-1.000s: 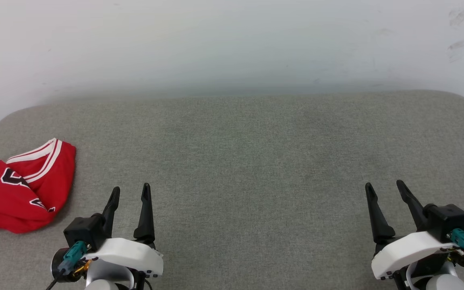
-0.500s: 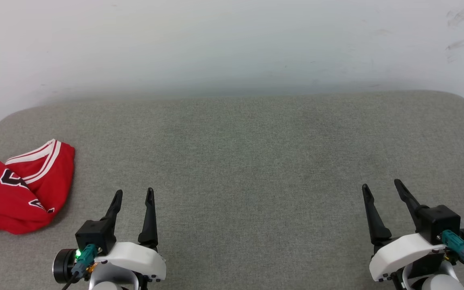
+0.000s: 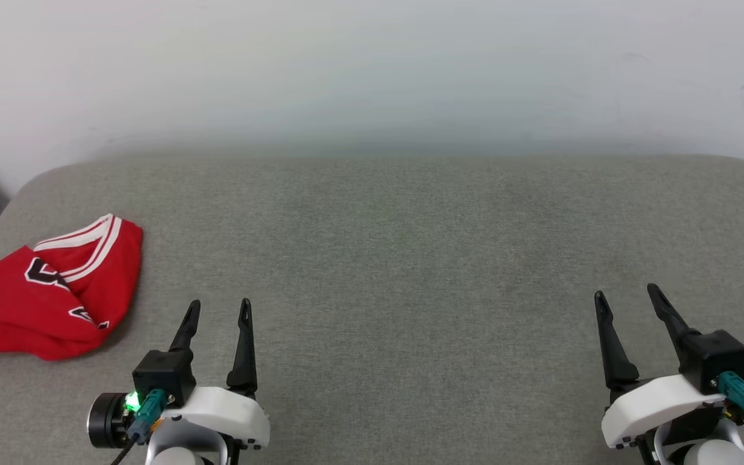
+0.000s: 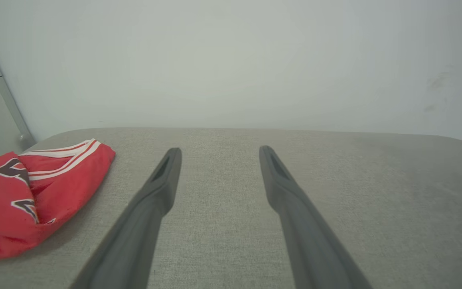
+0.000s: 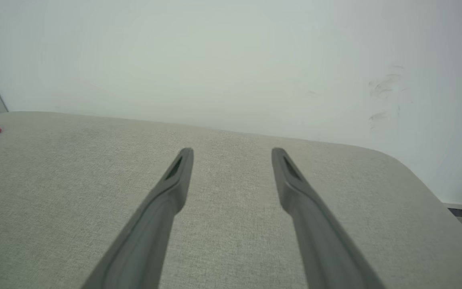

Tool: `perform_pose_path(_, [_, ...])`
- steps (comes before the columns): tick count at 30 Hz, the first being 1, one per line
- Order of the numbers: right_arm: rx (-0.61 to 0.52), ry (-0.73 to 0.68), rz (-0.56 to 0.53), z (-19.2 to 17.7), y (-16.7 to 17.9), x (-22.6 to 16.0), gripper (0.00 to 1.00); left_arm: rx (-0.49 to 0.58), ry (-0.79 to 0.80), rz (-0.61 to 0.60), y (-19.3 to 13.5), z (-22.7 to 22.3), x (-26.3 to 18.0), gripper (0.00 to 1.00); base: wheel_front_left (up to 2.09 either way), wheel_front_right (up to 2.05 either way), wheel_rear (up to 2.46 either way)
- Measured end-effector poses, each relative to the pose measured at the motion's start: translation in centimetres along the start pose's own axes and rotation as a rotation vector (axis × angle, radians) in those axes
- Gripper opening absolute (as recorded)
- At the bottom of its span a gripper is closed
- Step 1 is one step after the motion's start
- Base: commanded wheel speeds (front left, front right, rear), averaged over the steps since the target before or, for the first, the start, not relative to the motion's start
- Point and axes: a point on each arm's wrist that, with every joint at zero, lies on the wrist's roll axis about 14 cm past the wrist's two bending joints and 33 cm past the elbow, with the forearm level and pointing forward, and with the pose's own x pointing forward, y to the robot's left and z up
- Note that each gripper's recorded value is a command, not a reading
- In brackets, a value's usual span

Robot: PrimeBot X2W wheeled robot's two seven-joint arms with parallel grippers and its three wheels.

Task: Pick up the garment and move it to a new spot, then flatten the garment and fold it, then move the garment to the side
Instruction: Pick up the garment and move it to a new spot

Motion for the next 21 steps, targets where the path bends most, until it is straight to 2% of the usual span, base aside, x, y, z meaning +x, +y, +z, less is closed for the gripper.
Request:
perform_pose_path(8, [-0.006,-0.018,0.134,0.5,4.5,1.9,1.0,0.012,-0.017,0.103,3.3,0.6,-1.7,1.0,0.0,0.0,0.0])
perform_pose_path(21, [0.027,-0.036,0.42,1.3,14.7,3.9,1.0,0.009,-0.033,0.362,11.0,1.5,-7.9,1.0,0.0,0.0,0.0])
